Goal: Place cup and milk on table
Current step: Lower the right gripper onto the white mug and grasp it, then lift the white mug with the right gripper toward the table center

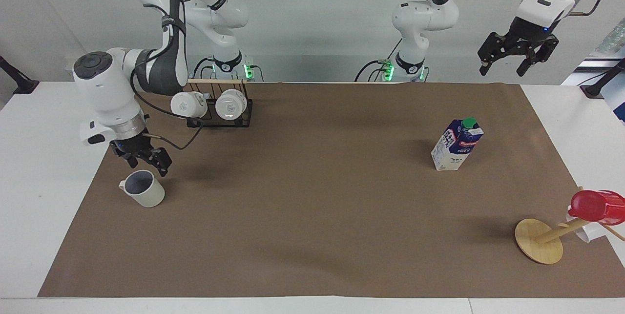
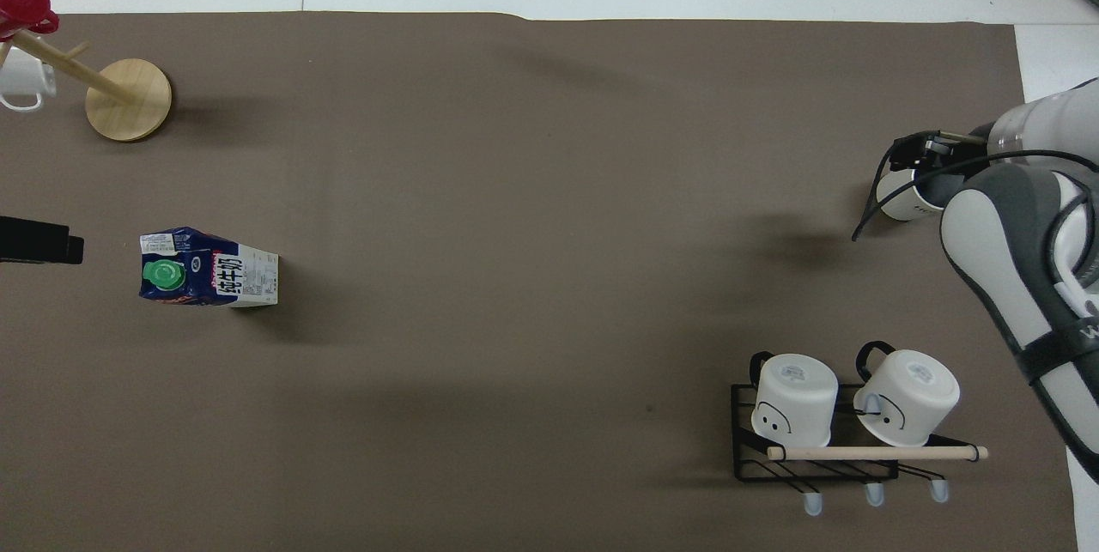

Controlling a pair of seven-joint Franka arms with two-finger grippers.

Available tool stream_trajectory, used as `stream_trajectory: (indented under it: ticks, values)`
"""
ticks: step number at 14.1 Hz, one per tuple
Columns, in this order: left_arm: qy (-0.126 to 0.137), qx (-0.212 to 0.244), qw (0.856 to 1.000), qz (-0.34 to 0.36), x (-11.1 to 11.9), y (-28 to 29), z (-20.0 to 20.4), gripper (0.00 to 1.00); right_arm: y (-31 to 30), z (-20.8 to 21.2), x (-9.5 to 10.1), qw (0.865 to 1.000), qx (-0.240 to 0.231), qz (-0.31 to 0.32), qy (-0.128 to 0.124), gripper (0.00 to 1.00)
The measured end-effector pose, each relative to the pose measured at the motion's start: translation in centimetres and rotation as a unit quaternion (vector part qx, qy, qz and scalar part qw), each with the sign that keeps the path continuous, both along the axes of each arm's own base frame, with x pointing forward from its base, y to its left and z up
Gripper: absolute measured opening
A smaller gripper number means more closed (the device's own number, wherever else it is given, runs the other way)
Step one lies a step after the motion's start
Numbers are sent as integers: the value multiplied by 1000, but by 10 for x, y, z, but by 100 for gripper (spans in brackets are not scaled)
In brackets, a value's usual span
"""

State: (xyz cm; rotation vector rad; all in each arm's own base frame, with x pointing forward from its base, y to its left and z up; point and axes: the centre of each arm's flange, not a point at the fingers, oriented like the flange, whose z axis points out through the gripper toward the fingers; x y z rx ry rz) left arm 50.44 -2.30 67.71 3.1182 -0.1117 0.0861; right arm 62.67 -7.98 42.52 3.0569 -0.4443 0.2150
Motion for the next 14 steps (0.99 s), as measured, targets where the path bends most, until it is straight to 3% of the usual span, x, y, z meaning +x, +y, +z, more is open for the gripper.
stream_trajectory:
  ticks: [6,11,12,14]
  values:
    - [0,0,1000,0,0,0,0,100,-10,-27,4,999,-10,46,-14,100]
    - [0,0,1000,0,0,0,0,100,-10,-61,7,999,-7,50,9,98]
    - [0,0,1000,0,0,0,0,100,-10,-68,7,998,-7,53,14,96]
    - [0,0,1000,0,0,0,0,100,-10,-76,8,997,-8,70,19,72]
